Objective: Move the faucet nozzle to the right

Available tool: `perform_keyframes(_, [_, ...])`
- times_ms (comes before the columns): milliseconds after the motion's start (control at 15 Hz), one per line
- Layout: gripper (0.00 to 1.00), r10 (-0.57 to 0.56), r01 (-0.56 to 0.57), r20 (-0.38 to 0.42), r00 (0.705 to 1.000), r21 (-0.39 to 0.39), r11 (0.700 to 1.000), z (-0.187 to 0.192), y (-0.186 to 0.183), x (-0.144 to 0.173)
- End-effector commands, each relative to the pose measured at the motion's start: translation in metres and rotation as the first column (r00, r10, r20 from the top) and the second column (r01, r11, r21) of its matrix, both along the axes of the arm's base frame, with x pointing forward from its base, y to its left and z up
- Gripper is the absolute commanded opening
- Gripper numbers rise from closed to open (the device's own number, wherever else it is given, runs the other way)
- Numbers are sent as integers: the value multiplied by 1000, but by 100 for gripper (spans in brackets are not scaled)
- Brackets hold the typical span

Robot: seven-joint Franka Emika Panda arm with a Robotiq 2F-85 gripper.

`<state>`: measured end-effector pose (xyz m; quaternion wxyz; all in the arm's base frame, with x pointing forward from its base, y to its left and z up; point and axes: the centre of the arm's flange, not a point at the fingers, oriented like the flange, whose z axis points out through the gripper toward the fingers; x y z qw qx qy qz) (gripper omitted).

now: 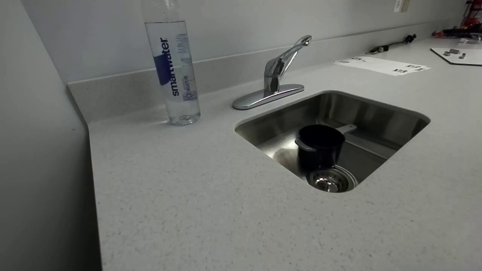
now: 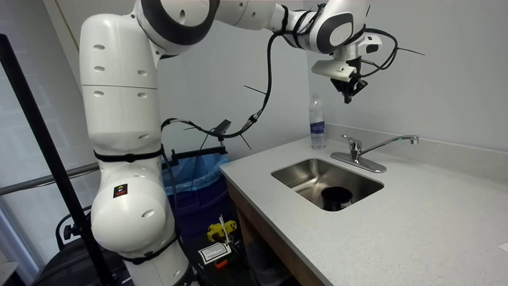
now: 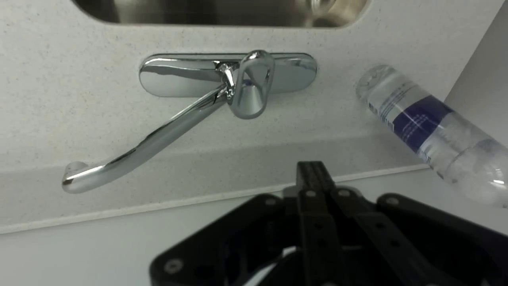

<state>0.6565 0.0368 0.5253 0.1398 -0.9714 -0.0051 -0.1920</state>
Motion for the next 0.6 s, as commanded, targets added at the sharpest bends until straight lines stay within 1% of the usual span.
perform_keyframes(0, [0,28,-28,-7,1000,19,999,3,-13,-53])
perform_keyframes(267, [0,35,-35,-10,999,32,999,5,-20,-81])
perform_keyframes(533, [0,42,-42,-12,999,37,998,14,-41,-107])
